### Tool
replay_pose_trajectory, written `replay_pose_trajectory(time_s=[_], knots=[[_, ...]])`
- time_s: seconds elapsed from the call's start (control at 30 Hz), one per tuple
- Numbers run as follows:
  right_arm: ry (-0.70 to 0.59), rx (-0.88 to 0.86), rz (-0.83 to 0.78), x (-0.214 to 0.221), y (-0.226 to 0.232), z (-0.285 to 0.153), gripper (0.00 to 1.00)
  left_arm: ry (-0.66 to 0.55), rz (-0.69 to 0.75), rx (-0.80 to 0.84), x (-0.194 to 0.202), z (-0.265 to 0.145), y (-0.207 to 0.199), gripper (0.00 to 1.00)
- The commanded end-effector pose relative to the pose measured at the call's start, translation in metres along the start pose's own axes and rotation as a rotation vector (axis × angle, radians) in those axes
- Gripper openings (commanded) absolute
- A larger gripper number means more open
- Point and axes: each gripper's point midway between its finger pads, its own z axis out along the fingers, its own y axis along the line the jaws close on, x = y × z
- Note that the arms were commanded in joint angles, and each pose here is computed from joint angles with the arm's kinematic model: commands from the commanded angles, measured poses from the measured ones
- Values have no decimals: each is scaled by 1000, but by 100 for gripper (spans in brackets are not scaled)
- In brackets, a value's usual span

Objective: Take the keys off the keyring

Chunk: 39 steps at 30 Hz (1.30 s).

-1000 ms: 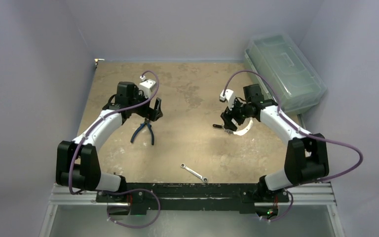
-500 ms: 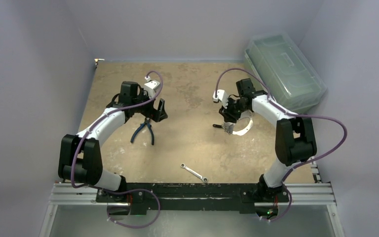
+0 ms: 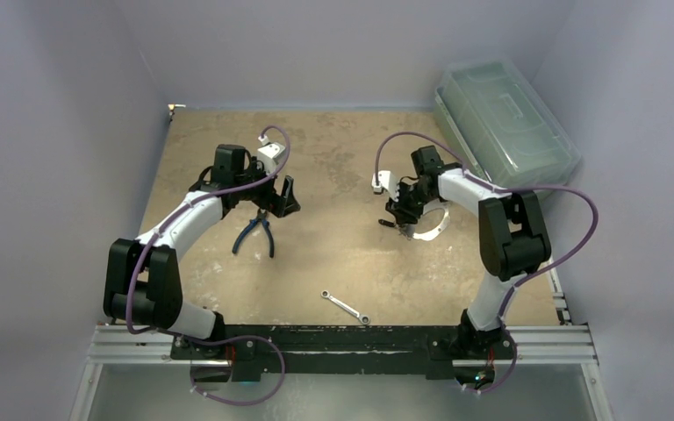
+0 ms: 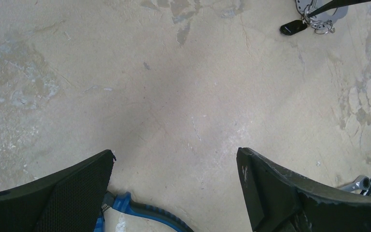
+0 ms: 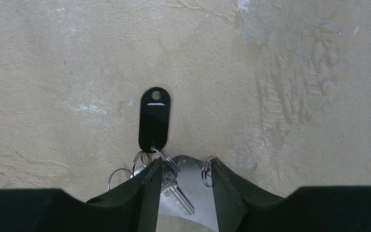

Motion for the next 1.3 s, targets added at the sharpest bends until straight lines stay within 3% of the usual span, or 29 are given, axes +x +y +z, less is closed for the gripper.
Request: replay_pose_trajectory(time_s=[0.0,0.13,0.23,0.43,0.6,0.9,1.13,1.27], knots=[[-20,-27,-72,-10,1,7,44,-55,58,35,-22,0,-5,99],[-16,-69,-91,-10,10,12,34,-59,62,40,-24,-1,-7,99],[-32,-105,-93,-16,17,11,20,-58,68,45,-25,-2,-7,99],[-161,-144,-75,-60,30,-5,0,-55,75,79,-24,-1,-13,99],[-288,-233,-18,-100,43,-19,0,-90,74,179,-23,-3,-32,99],[-417,-300,41,-133,56,-42,0,-137,143,326,-18,14,-75,99],[-492,-318,60,-154,63,-63,0,-197,248,459,-16,38,-122,87],[-516,-313,81,-161,63,-71,0,-211,275,533,-4,50,-149,86]])
